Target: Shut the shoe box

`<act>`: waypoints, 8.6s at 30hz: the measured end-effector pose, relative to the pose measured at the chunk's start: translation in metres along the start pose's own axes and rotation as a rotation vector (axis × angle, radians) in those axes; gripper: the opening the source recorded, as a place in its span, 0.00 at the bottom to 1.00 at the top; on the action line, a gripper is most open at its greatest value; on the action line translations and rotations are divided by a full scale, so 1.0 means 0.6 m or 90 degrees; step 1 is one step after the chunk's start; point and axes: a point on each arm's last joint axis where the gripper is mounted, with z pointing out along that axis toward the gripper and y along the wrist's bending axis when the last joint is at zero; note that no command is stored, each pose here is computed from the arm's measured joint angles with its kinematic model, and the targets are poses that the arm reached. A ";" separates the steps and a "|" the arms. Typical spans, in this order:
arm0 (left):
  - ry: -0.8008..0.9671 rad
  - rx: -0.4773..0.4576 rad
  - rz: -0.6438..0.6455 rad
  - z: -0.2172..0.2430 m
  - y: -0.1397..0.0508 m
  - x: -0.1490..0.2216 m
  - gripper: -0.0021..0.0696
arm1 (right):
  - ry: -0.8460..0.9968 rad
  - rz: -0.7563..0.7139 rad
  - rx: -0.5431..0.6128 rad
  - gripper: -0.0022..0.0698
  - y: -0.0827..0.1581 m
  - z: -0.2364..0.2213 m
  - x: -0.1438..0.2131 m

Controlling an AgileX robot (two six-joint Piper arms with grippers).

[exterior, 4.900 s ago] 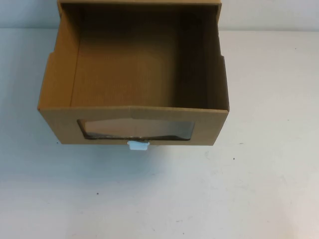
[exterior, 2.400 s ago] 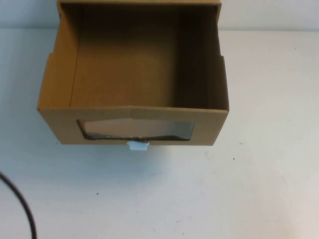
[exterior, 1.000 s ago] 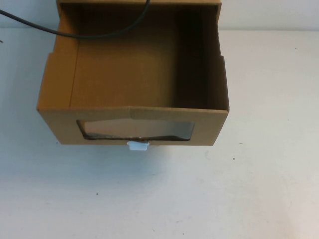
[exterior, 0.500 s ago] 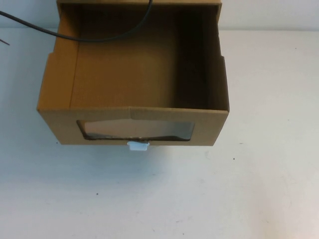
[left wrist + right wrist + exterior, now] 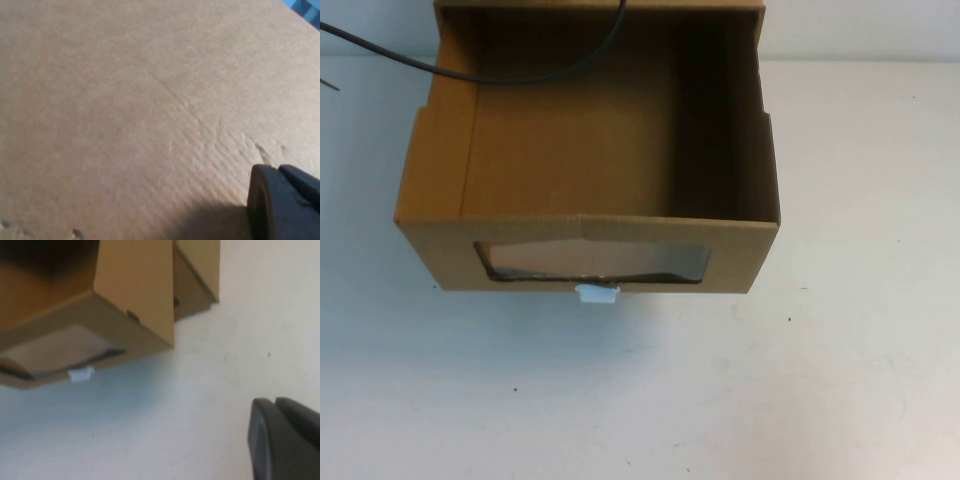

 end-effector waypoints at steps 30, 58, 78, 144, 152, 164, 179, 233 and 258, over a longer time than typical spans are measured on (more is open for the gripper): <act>0.004 0.000 -0.026 -0.012 0.015 0.003 0.02 | 0.340 -0.363 -0.164 0.01 0.282 0.235 -0.126; 0.007 0.002 -0.029 -0.013 0.015 0.004 0.02 | 0.429 -0.412 -0.167 0.01 0.342 0.305 -0.140; 0.009 0.004 -0.032 -0.013 0.015 0.004 0.02 | 0.357 -0.405 -0.118 0.01 0.327 0.383 -0.148; 0.010 0.005 -0.035 -0.013 0.014 0.004 0.02 | 0.210 -0.288 -0.173 0.01 0.301 0.594 -0.272; 0.005 0.017 -0.026 -0.016 0.010 0.001 0.02 | 0.200 -0.265 -0.173 0.01 0.292 0.605 -0.273; -0.014 0.031 0.039 -0.055 -0.019 -0.037 0.02 | 0.222 -0.255 -0.203 0.01 0.288 0.607 -0.271; -0.058 -0.180 0.155 -0.243 -0.115 -0.077 0.02 | 0.248 -0.340 -0.233 0.01 0.340 0.422 -0.350; -0.299 -0.403 0.064 -0.292 -0.210 0.638 0.02 | -0.256 -0.251 -0.142 0.01 -0.016 0.005 0.005; -0.267 -0.373 0.068 -0.285 -0.215 0.644 0.02 | -0.263 -0.346 0.116 0.01 -0.097 0.025 0.060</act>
